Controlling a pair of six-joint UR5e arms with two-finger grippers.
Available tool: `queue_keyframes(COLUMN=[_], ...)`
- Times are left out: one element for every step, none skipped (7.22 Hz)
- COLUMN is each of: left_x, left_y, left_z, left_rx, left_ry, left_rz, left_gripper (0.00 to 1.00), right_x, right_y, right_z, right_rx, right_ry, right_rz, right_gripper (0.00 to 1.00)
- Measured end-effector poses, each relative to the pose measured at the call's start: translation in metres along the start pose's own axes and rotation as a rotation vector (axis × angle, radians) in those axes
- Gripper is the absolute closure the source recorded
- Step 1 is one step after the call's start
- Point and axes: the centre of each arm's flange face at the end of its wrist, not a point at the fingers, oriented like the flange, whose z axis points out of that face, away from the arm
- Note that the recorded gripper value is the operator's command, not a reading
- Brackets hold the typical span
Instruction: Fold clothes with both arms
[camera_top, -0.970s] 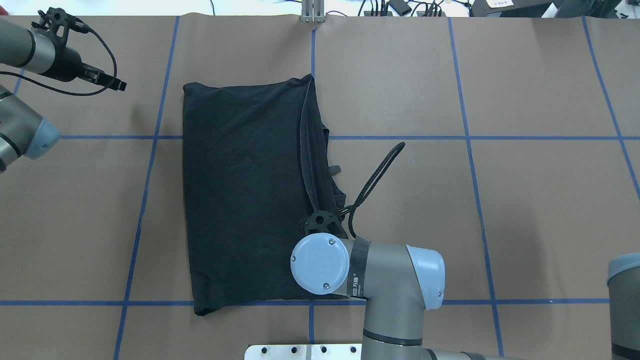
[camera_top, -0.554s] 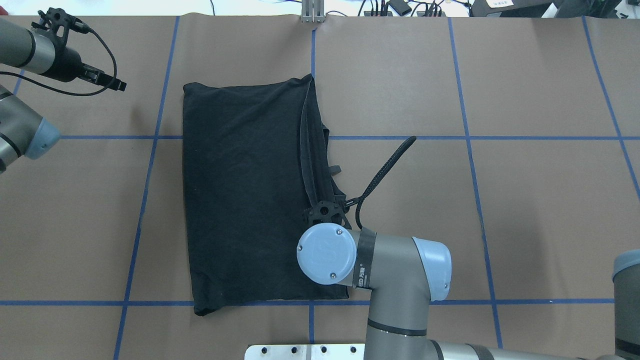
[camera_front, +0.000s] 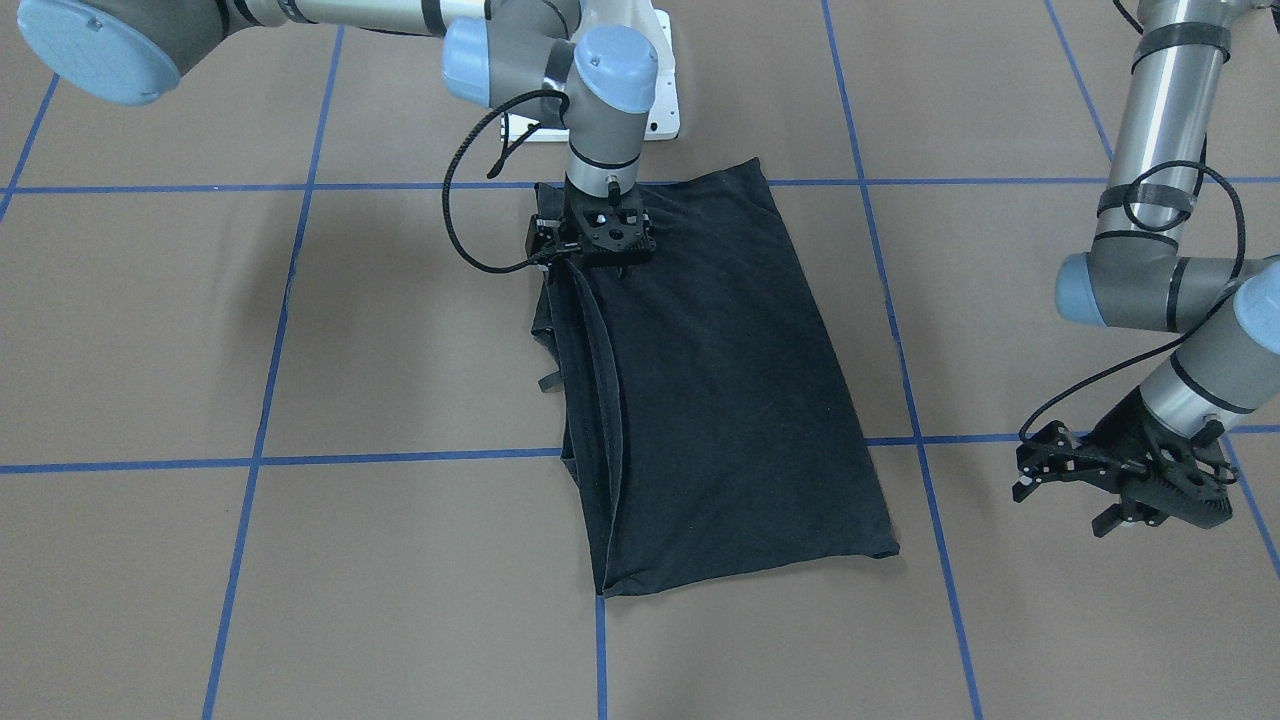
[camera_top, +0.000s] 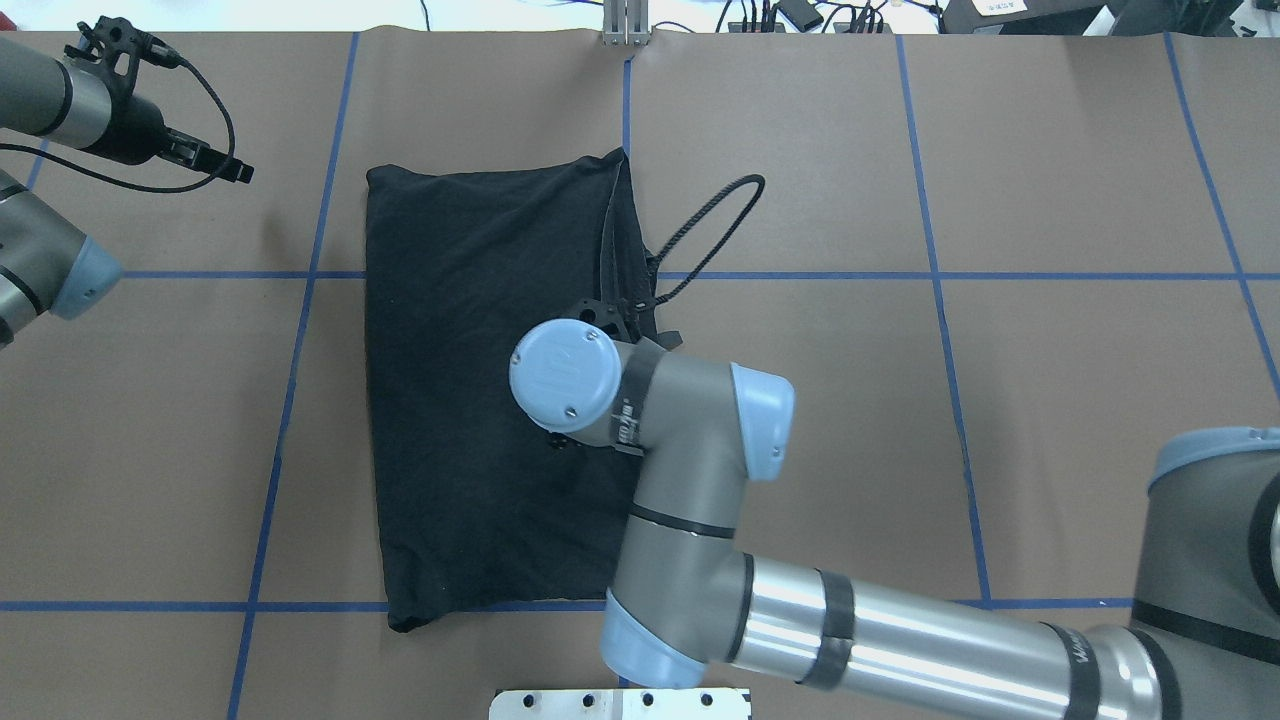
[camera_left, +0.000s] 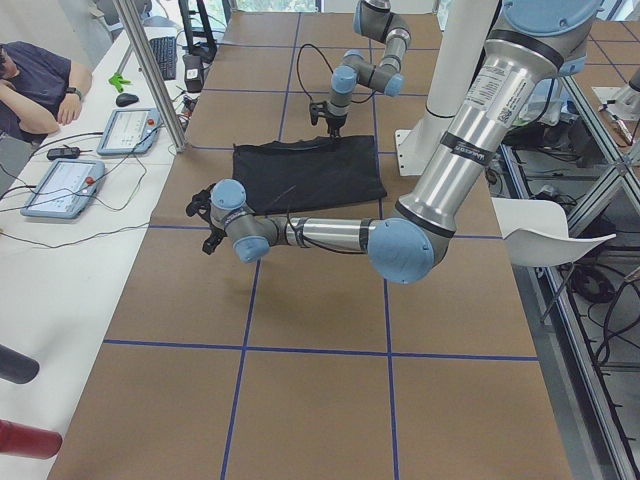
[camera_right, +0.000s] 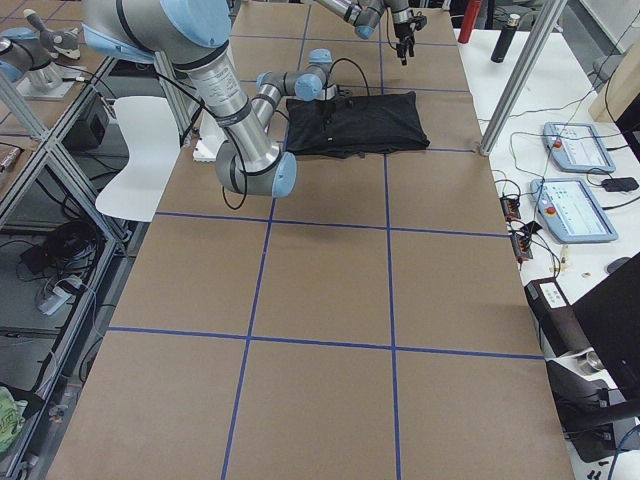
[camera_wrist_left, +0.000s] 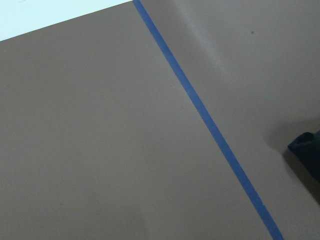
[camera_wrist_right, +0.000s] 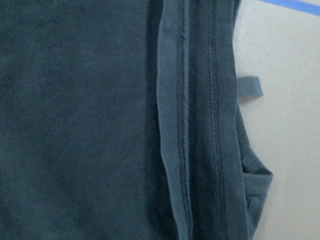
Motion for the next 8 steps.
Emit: queue_keyframes(left_x=[0.000,0.000,0.000,0.000,0.000,0.000,0.000,0.000], left_y=[0.000,0.000,0.000,0.000,0.000,0.000,0.000,0.000], left_z=[0.000,0.000,0.000,0.000,0.000,0.000,0.000,0.000], left_rx=[0.000,-0.001,0.000,0.000,-0.001,-0.001,-0.001,-0.001], left_ry=[0.000,0.000,0.000,0.000,0.000,0.000,-0.001,-0.001], left_rz=[0.000,0.000,0.000,0.000,0.000,-0.001,-0.001,-0.001], left_gripper=[0.00,0.00,0.00,0.00,0.00,0.00,0.00,0.00], right_x=[-0.004,-0.001,0.003,0.008,0.013,0.020,0.030,0.041], right_y=[-0.015,-0.025,-0.032,-0.037,-0.044,-0.051,-0.057,-0.061], right_z=[0.007,0.014,0.021,0.025,0.025,0.024,0.026,0.030], right_rx=[-0.002,-0.006,-0.011,-0.015,-0.015,-0.013,-0.011,-0.012], right_ry=[0.025,0.048,0.067,0.079,0.085,0.090,0.097,0.107], right_rz=[-0.025,-0.059,-0.093,-0.113,-0.125,-0.147,-0.167,-0.181], right_gripper=[0.00,0.00,0.00,0.00,0.00,0.00,0.00,0.00])
